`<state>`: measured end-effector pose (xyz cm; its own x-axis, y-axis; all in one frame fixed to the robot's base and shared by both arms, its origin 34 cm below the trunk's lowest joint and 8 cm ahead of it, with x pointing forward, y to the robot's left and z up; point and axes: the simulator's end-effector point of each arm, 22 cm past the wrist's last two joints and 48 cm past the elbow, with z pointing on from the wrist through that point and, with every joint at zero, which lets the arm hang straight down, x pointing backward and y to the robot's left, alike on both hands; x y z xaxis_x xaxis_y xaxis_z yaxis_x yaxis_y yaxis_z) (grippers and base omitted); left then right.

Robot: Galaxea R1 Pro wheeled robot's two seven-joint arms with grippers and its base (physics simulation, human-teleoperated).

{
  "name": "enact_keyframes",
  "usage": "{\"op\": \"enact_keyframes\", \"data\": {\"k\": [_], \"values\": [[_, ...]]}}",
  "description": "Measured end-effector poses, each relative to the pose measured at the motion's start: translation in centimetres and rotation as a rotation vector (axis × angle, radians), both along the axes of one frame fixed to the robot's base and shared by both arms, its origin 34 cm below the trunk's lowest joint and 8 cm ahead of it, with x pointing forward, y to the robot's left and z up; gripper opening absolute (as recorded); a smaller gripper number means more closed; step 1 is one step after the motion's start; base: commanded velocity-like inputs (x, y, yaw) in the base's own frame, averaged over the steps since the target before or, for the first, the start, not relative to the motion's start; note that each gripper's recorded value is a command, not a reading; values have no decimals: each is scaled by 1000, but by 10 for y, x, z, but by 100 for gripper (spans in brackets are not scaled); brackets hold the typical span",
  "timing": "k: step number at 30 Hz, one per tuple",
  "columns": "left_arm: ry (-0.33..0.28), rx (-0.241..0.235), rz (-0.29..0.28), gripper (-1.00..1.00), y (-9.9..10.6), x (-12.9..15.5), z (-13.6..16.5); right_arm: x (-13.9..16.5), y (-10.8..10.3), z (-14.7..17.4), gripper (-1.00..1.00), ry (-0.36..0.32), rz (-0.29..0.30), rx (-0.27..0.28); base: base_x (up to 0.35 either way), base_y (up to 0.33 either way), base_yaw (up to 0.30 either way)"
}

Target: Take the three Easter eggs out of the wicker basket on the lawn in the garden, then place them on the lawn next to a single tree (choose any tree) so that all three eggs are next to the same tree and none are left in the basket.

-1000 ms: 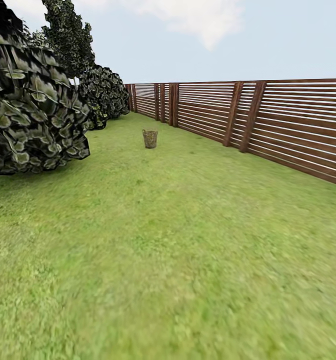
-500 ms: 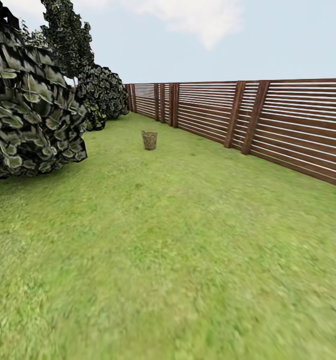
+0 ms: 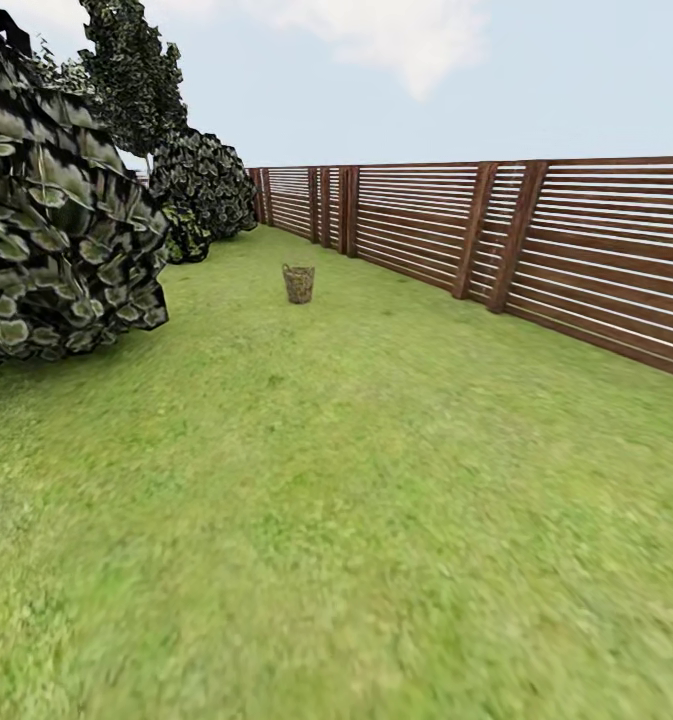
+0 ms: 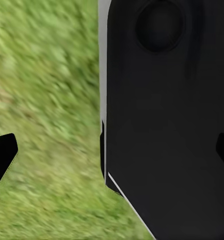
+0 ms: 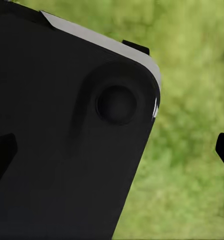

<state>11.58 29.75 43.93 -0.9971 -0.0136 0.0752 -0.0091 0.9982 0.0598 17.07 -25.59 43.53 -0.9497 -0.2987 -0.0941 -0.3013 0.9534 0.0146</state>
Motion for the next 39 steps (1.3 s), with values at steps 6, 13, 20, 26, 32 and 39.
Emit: {"op": "enact_keyframes", "data": {"k": [6, 13, 20, 26, 32, 39], "values": [[0, 0, 0, 100, 0, 0, 0, 0, 0, 0, 100, 0, 0, 0, 323, 0, 0], [0, 1, 2, 100, 1, 0, 0, 0, 0, 0, 100, 0, 0, 0, 323, 0, 0], [0, 1, 3, 100, 0, 0, 0, 0, 0, 0, 100, 0, -1, 0, 323, 0, 0], [0, 2, 3, 100, 1, 0, 0, -1, 1, 0, 100, 2, -2, 1, 324, 0, 0], [0, 4, 13, 100, 2, 0, 0, -1, 1, 0, 100, 3, -6, 0, 324, 0, 0], [-1, 6, 20, 100, 3, 0, 0, -1, 1, 0, 100, 2, -2, 1, 324, 0, 0]]}}
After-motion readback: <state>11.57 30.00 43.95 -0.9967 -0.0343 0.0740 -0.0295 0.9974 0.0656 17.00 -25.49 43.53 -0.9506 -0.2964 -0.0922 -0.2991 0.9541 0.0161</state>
